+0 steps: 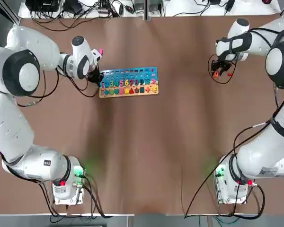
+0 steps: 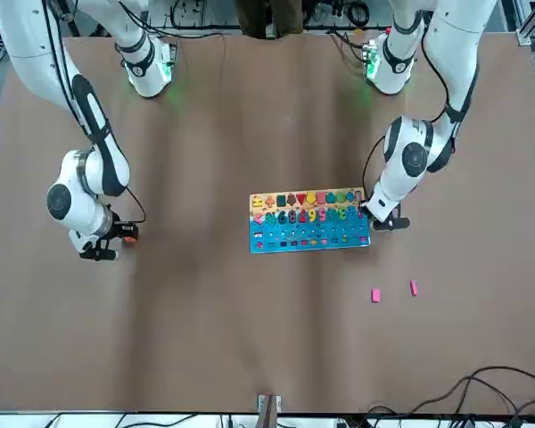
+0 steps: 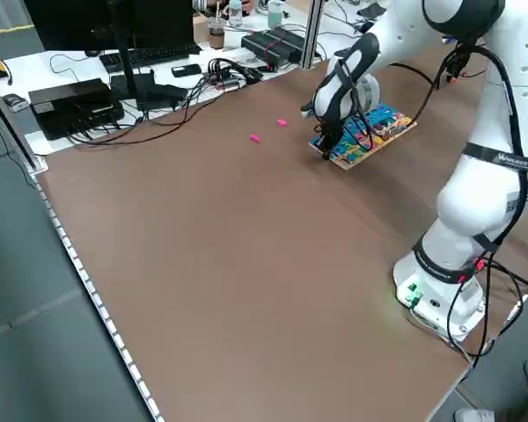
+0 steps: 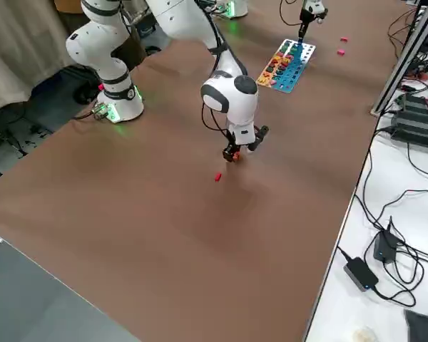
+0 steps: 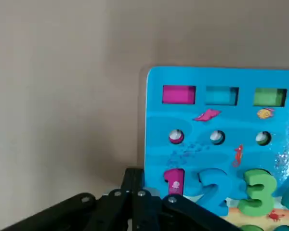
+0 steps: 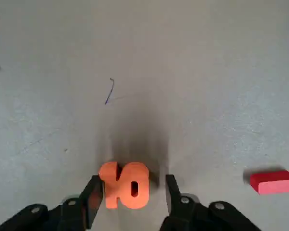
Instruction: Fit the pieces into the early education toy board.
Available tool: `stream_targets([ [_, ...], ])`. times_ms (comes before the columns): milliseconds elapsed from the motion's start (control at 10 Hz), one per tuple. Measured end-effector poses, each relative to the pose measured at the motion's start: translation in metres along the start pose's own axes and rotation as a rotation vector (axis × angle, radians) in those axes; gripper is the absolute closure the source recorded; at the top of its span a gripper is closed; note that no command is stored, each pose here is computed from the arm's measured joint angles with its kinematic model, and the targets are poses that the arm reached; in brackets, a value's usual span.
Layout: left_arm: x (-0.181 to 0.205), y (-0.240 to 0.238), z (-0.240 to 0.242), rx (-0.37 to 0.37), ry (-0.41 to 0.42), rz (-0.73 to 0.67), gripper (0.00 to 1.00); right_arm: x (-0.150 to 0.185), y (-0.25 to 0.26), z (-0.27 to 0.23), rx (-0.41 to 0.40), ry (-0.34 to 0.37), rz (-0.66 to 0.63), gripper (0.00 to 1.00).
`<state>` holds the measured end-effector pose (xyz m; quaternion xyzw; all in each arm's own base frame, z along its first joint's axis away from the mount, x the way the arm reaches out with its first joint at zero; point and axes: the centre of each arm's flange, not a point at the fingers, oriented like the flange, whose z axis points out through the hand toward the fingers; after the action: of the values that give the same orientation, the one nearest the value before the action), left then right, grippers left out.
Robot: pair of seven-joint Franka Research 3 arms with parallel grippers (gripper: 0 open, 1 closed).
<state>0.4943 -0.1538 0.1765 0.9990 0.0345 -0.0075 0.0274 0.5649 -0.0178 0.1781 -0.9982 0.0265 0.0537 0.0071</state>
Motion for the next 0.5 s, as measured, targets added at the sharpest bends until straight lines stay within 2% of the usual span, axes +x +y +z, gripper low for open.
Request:
stream_targets([
  [500,-0.001,0.041,0.003,-0.015,0.009,0.013,0.99,0.002,-0.001,-0.003,0.002,-0.006,0.004,0.44],
])
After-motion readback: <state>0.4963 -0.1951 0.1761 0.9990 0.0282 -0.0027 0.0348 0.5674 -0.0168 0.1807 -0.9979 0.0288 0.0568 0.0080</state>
